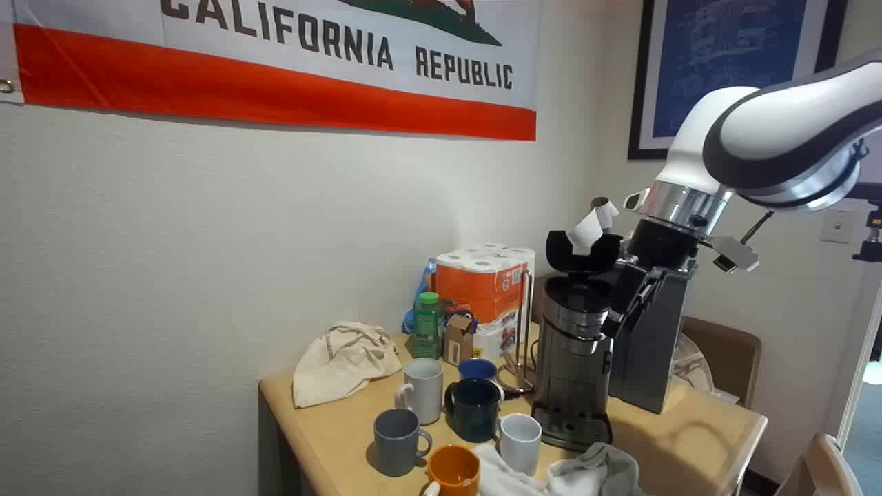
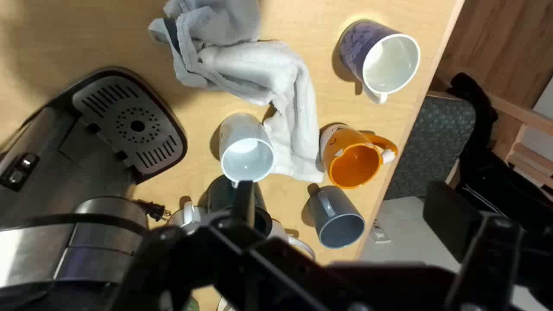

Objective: Close the coffeemaker

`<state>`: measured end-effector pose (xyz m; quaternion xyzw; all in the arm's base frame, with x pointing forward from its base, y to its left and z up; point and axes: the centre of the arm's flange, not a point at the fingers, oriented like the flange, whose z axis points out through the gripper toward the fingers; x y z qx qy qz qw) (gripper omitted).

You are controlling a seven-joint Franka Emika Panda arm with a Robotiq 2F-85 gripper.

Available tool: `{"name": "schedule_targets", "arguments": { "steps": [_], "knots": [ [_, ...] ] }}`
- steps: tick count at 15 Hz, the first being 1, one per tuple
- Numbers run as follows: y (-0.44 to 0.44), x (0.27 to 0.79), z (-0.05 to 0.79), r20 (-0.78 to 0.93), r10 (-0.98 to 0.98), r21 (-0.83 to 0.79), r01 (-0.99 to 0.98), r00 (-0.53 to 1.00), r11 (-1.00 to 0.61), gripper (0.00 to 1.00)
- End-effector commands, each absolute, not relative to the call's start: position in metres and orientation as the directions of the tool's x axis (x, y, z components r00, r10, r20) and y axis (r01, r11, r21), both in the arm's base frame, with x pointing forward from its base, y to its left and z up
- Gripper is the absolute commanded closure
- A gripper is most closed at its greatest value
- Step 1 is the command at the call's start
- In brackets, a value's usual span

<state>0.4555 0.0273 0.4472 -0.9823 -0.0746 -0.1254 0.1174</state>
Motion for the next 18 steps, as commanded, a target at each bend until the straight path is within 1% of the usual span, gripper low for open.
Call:
{"name": "schedule_targets", "arguments": {
  "steps": [1, 5, 9, 11, 18],
  "knots": [
    [0.027, 0.455, 0.447, 0.264, 0.117, -0.212, 0.176, 0.957, -0.961, 0.0],
    [0.018, 0.472, 0.456, 0.289, 0.151, -0.143, 0.198, 0.946, -0.97, 0.0],
    [-0.019, 0.502, 0.496, 0.363, 0.19, 0.019, 0.197, 0.912, -0.98, 0.0],
    [-0.041, 0.519, 0.516, 0.411, 0.196, 0.09, 0.174, 0.89, -0.981, 0.0],
    [-0.096, 0.563, 0.564, 0.557, 0.137, 0.185, 0.039, 0.819, -0.982, 0.0]
  ]
}}
